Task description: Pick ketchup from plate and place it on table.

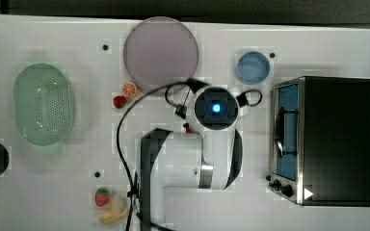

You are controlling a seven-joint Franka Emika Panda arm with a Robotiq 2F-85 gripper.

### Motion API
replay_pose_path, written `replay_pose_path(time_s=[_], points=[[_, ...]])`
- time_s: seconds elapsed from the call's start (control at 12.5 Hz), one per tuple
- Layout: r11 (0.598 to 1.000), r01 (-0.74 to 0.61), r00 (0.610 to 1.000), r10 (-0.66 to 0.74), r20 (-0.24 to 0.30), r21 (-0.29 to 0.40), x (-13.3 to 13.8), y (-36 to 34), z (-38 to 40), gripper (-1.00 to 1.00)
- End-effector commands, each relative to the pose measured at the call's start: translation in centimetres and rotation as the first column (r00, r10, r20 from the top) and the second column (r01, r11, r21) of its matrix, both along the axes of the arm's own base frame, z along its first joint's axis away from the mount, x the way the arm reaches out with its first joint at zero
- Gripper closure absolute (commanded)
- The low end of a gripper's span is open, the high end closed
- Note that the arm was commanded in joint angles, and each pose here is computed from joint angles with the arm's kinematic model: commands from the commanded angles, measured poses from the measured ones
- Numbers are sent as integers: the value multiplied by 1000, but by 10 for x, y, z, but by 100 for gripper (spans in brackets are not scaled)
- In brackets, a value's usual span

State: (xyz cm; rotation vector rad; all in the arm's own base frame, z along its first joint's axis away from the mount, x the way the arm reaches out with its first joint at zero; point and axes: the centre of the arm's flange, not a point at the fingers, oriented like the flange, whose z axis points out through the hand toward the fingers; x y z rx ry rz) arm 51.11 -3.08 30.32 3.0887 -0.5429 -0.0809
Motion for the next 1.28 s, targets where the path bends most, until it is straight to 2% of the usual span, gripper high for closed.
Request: replay_pose_path(time_s=[0.08,0.16,0.24,0.48,0.56,0.8,0.96,1.28], points=[[1000,-23,1000,23,-15,7,-13,-1,-37,-19],[1000,-23,999,24,-26,10,-16,0,-51,-19],[1000,-22,999,23,-36,14,-17,0,-65,-27],[1000,-21,999,21,-41,21,-16,0,-93,-93],[1000,-19,999,20,-25,19,-13,-1,-90,-100],[1000,4,999,-4,50,8,3,-1,-39,-100],[996,86,992,-86,88,-1,13,-3,22,-100],[931,364,920,-362,151,12,21,-3,159,-100]])
